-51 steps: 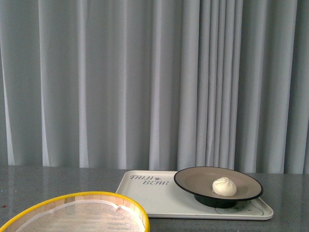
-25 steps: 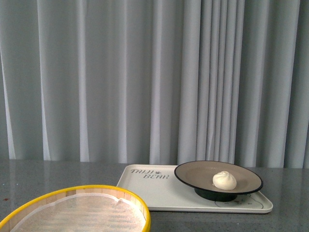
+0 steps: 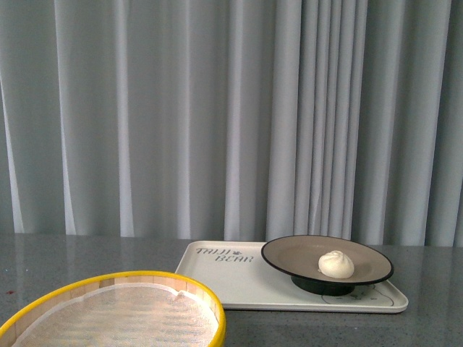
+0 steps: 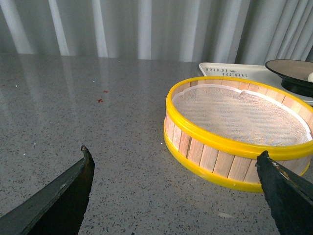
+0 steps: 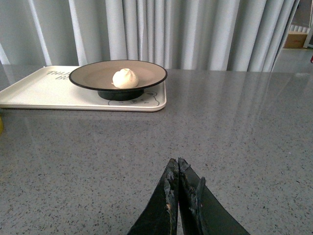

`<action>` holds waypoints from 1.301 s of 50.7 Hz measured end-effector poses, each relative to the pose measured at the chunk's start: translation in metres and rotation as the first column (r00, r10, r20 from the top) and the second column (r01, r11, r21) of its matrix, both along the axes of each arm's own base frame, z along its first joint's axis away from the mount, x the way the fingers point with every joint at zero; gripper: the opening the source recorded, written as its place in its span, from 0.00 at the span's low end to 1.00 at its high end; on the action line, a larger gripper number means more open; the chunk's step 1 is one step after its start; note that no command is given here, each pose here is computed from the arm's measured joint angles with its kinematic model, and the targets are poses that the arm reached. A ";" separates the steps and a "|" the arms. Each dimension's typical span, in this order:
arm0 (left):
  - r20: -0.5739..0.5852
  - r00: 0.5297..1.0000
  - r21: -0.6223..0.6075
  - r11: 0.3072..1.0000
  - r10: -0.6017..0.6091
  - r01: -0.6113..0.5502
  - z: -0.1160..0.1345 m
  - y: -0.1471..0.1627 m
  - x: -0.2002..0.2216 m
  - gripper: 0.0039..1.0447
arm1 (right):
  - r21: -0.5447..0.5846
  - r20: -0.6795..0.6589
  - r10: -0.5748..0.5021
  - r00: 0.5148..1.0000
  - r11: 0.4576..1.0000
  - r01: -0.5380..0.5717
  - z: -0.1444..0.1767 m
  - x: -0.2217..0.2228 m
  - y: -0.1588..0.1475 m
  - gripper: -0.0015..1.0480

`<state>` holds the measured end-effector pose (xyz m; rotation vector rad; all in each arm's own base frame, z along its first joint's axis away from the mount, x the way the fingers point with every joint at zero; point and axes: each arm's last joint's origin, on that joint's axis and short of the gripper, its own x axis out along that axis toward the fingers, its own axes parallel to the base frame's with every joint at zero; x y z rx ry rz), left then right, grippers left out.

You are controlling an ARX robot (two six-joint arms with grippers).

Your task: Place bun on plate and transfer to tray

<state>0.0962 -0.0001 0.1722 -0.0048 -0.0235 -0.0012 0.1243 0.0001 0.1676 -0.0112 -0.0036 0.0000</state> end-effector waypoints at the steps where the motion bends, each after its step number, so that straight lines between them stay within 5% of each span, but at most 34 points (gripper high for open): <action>1: 0.000 1.000 0.000 1.000 0.000 0.000 0.000 0.000 0.000 0.94 | 0.000 0.001 0.000 1.000 1.000 0.000 0.000 -0.001 0.000 0.02; 53: 0.000 1.000 0.000 1.000 0.000 0.000 0.000 0.000 0.000 0.94 | 0.000 -0.001 0.003 1.000 1.000 -0.003 -0.002 -0.027 0.000 0.02; 61: 0.000 1.000 0.000 1.000 0.000 0.000 0.000 0.000 0.000 0.94 | 0.000 -0.001 0.002 1.000 1.000 -0.002 -0.002 -0.027 0.000 0.23; 66: 0.000 1.000 0.000 1.000 0.000 0.000 0.000 0.000 0.000 0.94 | 0.000 -0.001 0.003 1.000 1.000 -0.003 -0.002 -0.027 0.000 0.45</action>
